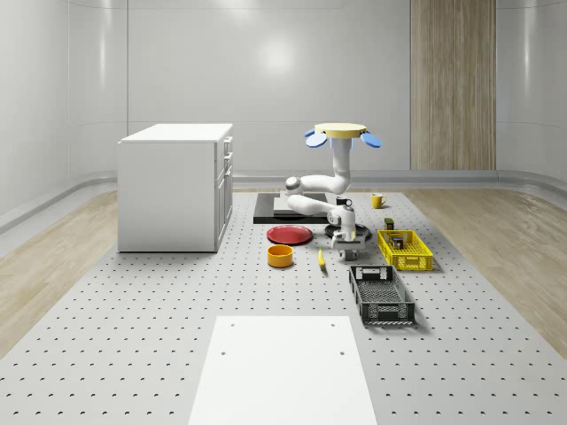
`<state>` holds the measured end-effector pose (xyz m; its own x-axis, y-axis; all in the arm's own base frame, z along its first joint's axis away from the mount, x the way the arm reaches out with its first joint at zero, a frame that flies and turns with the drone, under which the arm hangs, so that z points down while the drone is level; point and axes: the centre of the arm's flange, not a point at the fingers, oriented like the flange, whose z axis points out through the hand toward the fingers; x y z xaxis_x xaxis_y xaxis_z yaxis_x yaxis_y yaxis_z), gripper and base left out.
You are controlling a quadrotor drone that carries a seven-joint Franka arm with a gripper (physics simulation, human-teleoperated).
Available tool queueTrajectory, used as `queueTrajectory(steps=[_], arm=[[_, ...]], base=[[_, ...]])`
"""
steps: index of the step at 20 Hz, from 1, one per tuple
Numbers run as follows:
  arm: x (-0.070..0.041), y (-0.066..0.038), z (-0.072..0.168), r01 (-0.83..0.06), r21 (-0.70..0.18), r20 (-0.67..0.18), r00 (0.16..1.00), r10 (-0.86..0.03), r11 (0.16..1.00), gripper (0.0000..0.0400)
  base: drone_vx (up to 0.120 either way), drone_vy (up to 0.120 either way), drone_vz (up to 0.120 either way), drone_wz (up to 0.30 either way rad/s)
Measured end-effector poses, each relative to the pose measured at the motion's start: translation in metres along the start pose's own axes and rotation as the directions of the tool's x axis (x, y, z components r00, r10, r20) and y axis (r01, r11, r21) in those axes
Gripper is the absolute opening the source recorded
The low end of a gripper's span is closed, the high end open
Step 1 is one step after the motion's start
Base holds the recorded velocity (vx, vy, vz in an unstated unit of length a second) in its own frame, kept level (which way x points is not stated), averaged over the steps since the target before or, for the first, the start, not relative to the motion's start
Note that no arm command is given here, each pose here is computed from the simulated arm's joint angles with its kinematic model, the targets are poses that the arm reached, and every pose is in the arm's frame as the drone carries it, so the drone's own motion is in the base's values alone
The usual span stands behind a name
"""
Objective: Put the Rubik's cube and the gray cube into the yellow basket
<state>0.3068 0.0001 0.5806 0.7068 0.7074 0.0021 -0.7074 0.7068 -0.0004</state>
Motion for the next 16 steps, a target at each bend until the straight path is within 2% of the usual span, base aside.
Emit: queueTrajectory(steps=[3, 6, 10, 16], arm=[[0.0, 0.0, 0.0011, 0.0, 0.0, 0.0, 1.0, 0.0, 1.0, 0.0315], [0.0, 0.0, 0.0016, 0.0, 0.0, 0.0, 1.0, 0.0, 1.0, 0.0281], [0.0, 0.0, 0.002, 0.0, 0.0, 0.0, 1.0, 0.0, 1.0, 0.0261], [0.0, 0.0, 0.0017, 0.0, 0.0, 0.0, 1.0, 0.0, 1.0, 0.0253]], base=[[0.0, 0.0, 0.0, 0.0], [0.0, 0.0, 0.0, 0.0], [0.0, 0.0, 0.0, 0.0], [0.0, 0.0, 0.0, 0.0]])
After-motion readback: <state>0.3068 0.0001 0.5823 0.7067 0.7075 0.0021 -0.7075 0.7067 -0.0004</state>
